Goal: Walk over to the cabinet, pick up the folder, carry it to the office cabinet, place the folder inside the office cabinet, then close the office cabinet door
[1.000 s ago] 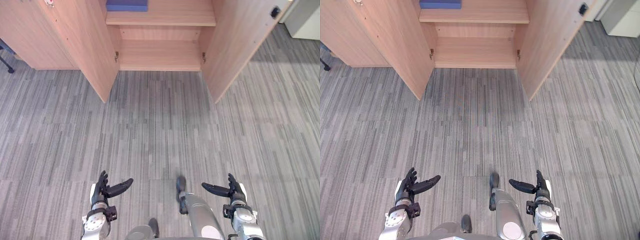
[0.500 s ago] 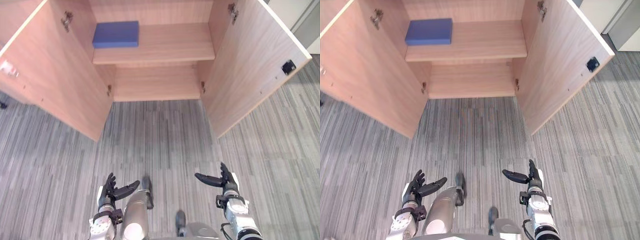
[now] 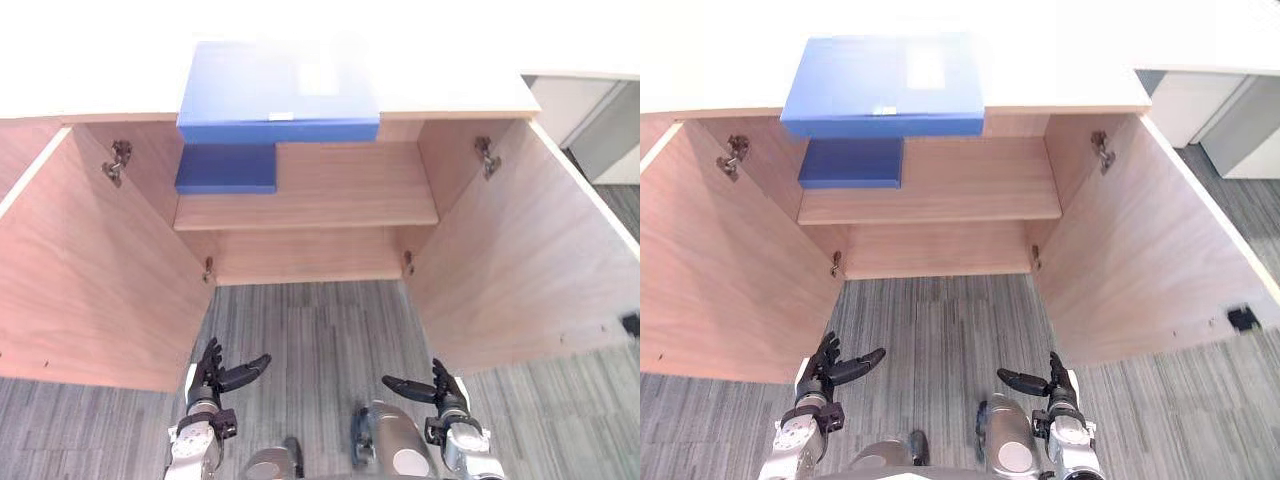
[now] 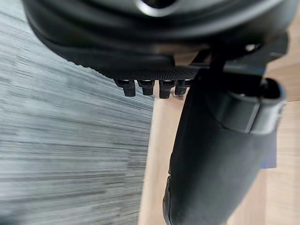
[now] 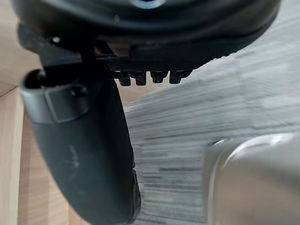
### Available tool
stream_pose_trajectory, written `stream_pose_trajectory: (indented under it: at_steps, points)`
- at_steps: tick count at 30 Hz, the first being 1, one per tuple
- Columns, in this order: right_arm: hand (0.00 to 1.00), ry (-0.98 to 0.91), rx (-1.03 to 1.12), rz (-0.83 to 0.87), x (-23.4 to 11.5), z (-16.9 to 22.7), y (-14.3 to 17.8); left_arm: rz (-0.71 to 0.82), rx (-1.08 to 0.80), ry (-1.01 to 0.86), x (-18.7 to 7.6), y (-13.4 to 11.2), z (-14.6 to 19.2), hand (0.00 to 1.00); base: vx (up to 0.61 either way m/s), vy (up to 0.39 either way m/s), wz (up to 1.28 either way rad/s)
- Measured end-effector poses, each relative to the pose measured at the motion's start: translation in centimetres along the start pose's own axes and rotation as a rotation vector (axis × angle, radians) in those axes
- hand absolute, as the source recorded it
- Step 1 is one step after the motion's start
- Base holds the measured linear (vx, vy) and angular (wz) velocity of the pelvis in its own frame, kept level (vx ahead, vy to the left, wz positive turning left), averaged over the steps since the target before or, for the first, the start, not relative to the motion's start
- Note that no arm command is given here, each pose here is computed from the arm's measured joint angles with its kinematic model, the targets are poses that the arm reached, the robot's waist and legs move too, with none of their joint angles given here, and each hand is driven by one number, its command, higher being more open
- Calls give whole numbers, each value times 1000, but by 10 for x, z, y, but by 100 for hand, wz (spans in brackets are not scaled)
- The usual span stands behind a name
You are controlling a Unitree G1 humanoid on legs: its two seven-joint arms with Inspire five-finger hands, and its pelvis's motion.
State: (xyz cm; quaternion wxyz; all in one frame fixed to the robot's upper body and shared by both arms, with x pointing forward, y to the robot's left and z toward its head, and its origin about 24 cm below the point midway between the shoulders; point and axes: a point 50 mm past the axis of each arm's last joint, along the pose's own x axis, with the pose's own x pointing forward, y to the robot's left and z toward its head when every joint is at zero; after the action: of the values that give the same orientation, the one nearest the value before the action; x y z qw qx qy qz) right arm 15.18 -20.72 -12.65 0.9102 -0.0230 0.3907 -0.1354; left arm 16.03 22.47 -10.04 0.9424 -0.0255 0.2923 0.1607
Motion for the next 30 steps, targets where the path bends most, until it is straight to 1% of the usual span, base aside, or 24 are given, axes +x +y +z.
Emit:
stream_pose_trajectory:
  at_steps: [1,4,7,11,13,17,21,26,30]
  points:
    - [100,13,-10,-14,-1,-4,-6,-2,-9,32,-1,-4,-7,100,559,-205,32]
    - [100,2,-7,-18,-3,-3,-7,-22,-40,83,-8,-18,-21,100,488,-231,35]
    - [100,-1,8,-14,-10,-9,-3,-26,-65,78,-15,-22,-25,100,477,-227,16]
    - [100,-56,42,-45,-5,7,-8,-39,-77,51,-15,-28,-18,100,345,-38,-21]
    - [100,-54,58,-69,-5,7,-14,-44,-80,27,-12,-30,-12,100,264,97,-16]
    - [100,7,65,-82,-8,-10,-16,-51,-55,-68,-8,-24,11,100,221,115,9]
    - [100,40,65,-71,-9,-18,-13,-45,-24,-134,-8,-15,26,100,97,43,6]
    - [100,29,59,-75,-9,-16,-15,-27,100,-323,-25,-14,59,100,26,-15,12]
    - [100,22,41,-88,-9,-17,-17,23,183,-532,-55,-14,88,100,-21,-8,7]
